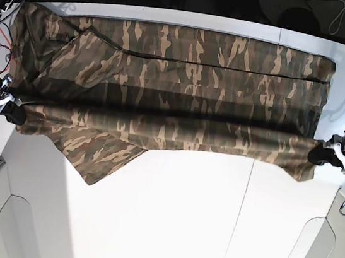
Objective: Fold the T-shirt properly
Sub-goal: 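Lift the collar half and fold it over onto the hem half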
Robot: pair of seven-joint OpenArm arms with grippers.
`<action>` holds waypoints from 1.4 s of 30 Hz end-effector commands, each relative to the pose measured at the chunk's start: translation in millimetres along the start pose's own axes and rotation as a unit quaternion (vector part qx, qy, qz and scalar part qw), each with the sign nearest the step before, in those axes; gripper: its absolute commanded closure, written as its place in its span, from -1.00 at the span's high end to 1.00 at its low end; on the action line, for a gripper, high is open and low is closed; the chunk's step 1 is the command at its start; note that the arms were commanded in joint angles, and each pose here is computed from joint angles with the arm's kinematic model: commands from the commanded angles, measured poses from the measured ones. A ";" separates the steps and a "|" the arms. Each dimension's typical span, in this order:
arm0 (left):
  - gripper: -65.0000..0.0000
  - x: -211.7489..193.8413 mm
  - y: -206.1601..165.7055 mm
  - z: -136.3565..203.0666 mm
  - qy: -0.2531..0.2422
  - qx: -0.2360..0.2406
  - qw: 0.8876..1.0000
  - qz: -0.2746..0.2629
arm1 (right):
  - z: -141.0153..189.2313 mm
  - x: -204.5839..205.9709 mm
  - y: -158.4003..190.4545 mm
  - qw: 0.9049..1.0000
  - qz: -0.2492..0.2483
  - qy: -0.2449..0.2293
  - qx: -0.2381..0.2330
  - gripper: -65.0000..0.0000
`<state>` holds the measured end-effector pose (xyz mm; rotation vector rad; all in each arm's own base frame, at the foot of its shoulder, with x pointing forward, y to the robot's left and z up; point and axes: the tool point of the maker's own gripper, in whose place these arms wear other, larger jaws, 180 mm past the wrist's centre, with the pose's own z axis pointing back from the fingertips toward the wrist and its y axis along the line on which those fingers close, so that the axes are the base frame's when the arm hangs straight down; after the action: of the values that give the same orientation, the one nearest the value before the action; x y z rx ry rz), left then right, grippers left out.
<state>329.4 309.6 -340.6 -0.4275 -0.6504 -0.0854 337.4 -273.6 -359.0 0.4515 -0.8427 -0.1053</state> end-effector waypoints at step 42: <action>-1.00 -20.6 -5.6 0.4 0.000 -0.006 1.000 0.001 | -73.7 33.1 16.6 0.997 0.024 -0.076 -0.020 0.04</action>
<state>300.1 295.8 -369.4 -0.4501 -0.5922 -0.0759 398.7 -234.2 -394.1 0.3906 -0.9234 -0.1159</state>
